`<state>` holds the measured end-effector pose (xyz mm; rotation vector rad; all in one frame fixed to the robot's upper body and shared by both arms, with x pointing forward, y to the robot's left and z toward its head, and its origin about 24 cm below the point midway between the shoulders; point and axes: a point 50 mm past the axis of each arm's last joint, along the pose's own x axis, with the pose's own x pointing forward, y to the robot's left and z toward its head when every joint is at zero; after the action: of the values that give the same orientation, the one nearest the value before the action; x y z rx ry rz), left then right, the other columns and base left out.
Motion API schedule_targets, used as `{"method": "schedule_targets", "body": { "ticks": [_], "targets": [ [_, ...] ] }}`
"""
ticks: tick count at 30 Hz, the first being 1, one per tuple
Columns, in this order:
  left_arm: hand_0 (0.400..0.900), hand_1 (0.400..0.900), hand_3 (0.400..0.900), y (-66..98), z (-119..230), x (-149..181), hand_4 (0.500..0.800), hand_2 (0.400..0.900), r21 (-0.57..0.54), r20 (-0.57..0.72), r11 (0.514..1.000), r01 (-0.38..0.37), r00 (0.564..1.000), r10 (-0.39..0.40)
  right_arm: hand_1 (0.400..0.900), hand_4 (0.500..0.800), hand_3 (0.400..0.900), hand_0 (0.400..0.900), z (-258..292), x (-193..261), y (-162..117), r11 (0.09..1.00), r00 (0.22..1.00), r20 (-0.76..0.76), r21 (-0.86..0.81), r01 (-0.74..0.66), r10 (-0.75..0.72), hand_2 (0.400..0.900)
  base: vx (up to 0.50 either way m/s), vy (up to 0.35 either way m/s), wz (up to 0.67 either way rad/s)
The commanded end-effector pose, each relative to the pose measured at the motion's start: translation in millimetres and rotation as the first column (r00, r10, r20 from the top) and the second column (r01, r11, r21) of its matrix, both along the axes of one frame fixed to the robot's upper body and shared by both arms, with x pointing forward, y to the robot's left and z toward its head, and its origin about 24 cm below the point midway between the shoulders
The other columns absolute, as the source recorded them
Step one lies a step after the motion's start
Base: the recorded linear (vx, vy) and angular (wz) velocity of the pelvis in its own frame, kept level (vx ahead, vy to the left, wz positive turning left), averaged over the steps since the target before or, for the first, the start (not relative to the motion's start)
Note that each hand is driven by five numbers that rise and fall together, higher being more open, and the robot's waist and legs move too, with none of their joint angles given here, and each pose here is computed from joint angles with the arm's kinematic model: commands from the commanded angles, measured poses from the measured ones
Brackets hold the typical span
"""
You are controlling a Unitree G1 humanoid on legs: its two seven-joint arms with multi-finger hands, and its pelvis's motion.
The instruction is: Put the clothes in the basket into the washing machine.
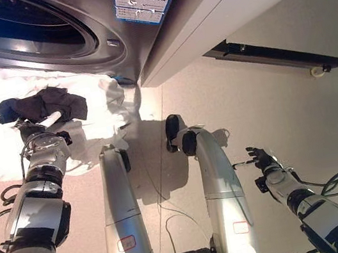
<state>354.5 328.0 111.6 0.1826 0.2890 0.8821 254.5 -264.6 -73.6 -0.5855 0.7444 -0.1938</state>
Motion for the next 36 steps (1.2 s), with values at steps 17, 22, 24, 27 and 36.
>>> {"method": "schedule_targets", "body": {
  "ticks": [17, 22, 24, 27, 36],
  "targets": [
    [0.4, 0.4, 0.4, 19.3, 83, 15, 0.5, 0.4, -0.023, 0.2, 0.999, 0.04, 0.979, -0.035, 0.9, 0.8, 0.9, 0.9, -26, -96, -69, 0.965, 0.948, -0.198, -0.13, 0.228, -0.25, 0.9, 0.033, 0.018, -0.1],
    [0.4, 0.4, 0.4, 15.6, 83, 17, 0.5, 0.4, -0.033, 0.205, 0.998, 0.052, 0.978, -0.044, 0.9, 0.8, 0.9, 0.9, -25, -95, -69, 0.967, 0.955, -0.171, -0.122, 0.222, -0.241, 0.9, 0.0, 0.0, 0.0],
    [0.4, 0.4, 0.4, 14.1, 82, 17, 0.5, 0.4, -0.044, 0.212, 0.998, 0.048, 0.976, -0.037, 0.9, 0.8, 0.9, 0.9, -24, -93, -67, 0.97, 0.961, -0.156, -0.12, 0.212, -0.229, 0.9, 0.0, 0.0, 0.0],
    [0.4, 0.4, 0.4, 12.1, 79, 18, 0.5, 0.4, -0.06, 0.226, 0.997, 0.051, 0.973, -0.036, 0.9, 0.8, 0.9, 0.9, -24, -90, -64, 0.972, 0.967, -0.131, -0.115, 0.206, -0.22, 0.9, 0.02, -0.006, 0.05],
    [0.4, 0.4, 0.4, 2.7, 81, 19, 0.5, 0.4, -0.151, 0.383, 0.985, 0.083, 0.924, -0.02, 0.9, 0.8, 0.9, 0.9, -25, -89, -57, 0.979, 0.976, -0.105, -0.103, 0.179, -0.189, 0.9, 0.008, -0.008, 0.05]
  ]
}}
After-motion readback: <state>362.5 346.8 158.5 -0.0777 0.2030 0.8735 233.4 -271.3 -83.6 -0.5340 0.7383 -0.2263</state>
